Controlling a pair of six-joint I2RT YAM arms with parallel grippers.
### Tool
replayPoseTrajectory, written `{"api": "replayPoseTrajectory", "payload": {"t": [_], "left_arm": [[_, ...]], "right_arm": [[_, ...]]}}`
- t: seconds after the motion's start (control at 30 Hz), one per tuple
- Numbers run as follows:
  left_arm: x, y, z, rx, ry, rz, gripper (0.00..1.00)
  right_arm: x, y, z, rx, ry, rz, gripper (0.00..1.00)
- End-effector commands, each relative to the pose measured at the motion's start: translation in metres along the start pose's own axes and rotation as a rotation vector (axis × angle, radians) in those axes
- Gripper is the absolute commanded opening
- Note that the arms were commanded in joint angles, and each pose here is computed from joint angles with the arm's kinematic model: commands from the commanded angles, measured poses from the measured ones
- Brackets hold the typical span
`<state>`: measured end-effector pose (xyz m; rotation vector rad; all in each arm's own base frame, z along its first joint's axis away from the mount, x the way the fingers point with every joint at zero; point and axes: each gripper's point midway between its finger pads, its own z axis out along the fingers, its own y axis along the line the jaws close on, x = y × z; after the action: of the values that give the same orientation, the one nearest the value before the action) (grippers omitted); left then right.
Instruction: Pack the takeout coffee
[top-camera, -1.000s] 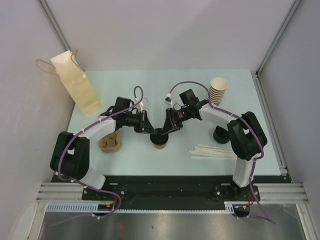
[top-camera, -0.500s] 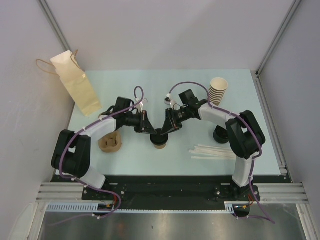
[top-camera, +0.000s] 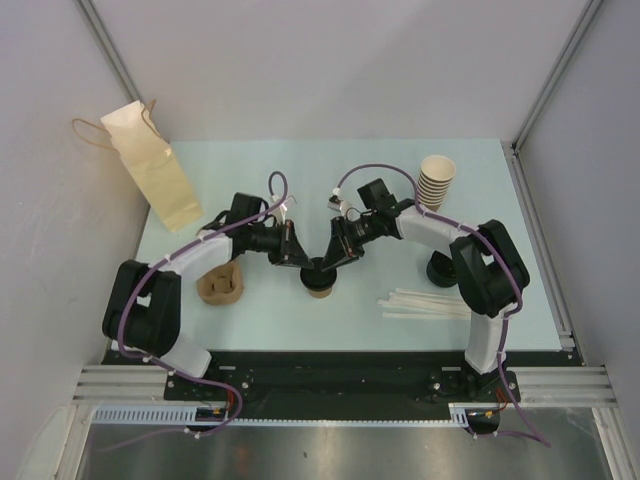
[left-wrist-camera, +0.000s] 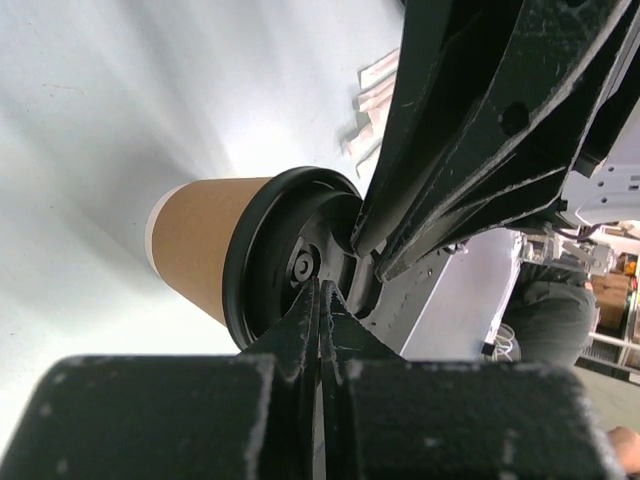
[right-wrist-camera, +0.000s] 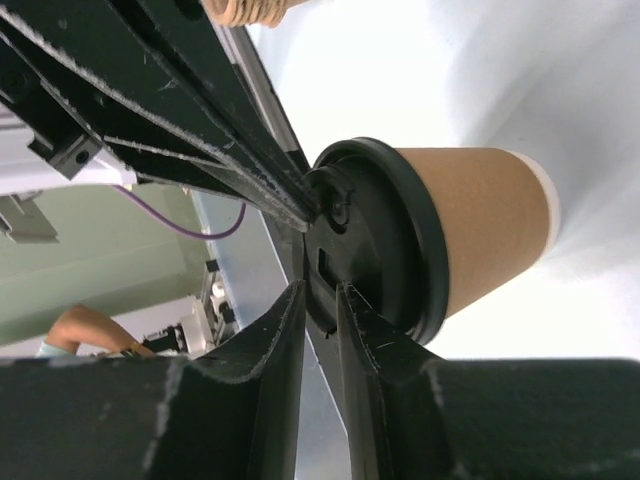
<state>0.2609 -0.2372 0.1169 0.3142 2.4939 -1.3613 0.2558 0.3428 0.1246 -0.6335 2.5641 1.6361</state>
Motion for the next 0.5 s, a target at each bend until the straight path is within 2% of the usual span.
{"api": "replayPoseTrajectory", "payload": {"t": [0.0,0.13,0.3,0.47], "left_arm": [[-0.014,-0.022,-0.010,0.053,-0.020,0.074,0.00],[-0.017,-0.047,-0.022,0.126,-0.043,0.109,0.01],[-0.011,-0.059,-0.034,0.146,-0.069,0.156,0.07],[-0.005,-0.049,-0.043,0.107,-0.109,0.121,0.20]], "right_arm": [[0.013,-0.002,0.007,0.038,0.041,-0.066,0.26],[0.004,0.030,-0.001,-0.023,0.026,-0.130,0.29],[-0.006,0.062,-0.016,-0.056,-0.003,-0.217,0.33],[-0.007,0.075,-0.031,-0.038,-0.034,-0.264,0.42]]}}
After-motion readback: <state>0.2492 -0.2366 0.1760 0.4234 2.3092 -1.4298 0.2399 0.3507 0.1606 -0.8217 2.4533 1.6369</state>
